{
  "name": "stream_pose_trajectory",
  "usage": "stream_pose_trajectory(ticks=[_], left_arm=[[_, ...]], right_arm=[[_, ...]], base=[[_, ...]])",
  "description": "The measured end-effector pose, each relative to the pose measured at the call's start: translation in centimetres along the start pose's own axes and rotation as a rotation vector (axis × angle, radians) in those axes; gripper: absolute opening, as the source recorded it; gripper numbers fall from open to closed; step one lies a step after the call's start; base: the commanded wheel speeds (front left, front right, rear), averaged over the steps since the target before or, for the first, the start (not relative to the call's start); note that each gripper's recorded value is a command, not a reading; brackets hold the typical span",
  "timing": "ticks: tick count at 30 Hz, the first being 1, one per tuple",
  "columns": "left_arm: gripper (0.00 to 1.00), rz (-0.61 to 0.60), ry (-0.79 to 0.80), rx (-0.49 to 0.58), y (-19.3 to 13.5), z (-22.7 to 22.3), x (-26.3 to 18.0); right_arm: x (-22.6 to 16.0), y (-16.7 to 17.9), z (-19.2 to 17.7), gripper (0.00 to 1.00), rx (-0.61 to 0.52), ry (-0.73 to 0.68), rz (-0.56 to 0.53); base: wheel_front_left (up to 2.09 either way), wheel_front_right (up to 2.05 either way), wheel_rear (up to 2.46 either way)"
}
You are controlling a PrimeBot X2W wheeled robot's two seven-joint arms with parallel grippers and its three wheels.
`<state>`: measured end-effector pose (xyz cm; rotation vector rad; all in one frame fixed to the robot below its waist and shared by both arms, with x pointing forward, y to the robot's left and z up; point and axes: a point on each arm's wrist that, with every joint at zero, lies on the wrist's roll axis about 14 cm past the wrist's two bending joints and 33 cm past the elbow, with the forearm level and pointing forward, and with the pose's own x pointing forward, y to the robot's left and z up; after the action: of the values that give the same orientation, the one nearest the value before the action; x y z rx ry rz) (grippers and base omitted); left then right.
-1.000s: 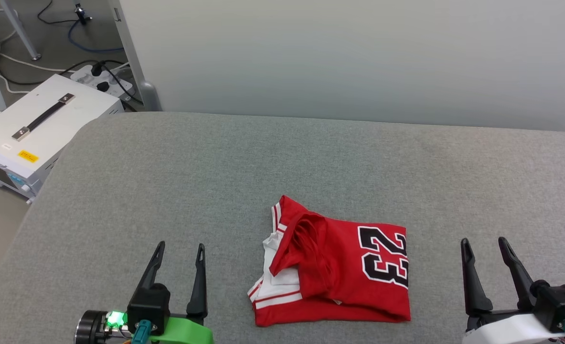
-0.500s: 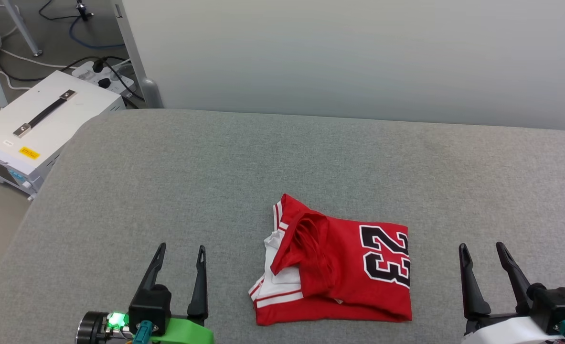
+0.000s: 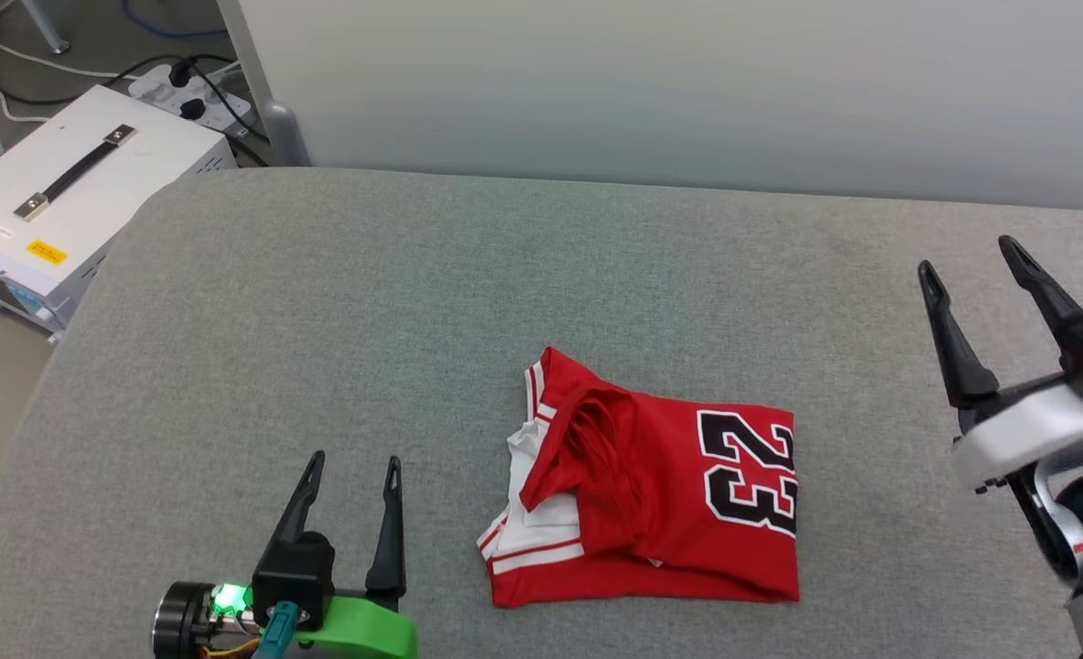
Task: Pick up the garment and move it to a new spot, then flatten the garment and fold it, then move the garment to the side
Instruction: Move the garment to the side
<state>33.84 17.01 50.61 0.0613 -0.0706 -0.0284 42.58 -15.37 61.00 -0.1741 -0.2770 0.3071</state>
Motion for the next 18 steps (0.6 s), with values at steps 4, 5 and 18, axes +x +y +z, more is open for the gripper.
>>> stream_pose_trajectory(ticks=[4,5,18], left_arm=[[1.00,0.000,0.007,-0.003,-0.1,-0.2,1.0],[1.00,0.000,0.008,-0.003,-0.1,-0.3,1.1],[1.00,0.009,0.017,-0.008,0.1,-0.7,2.6]], right_arm=[[1.1,2.1,-5.1,1.00,0.071,0.330,0.137],[0.9,2.5,-6.1,1.00,0.093,0.391,0.156],[-3.7,7.1,-15.3,1.00,0.415,0.928,0.294]], base=[[0.00,0.00,0.00],[0.00,0.00,0.00],[0.00,0.00,0.00]])
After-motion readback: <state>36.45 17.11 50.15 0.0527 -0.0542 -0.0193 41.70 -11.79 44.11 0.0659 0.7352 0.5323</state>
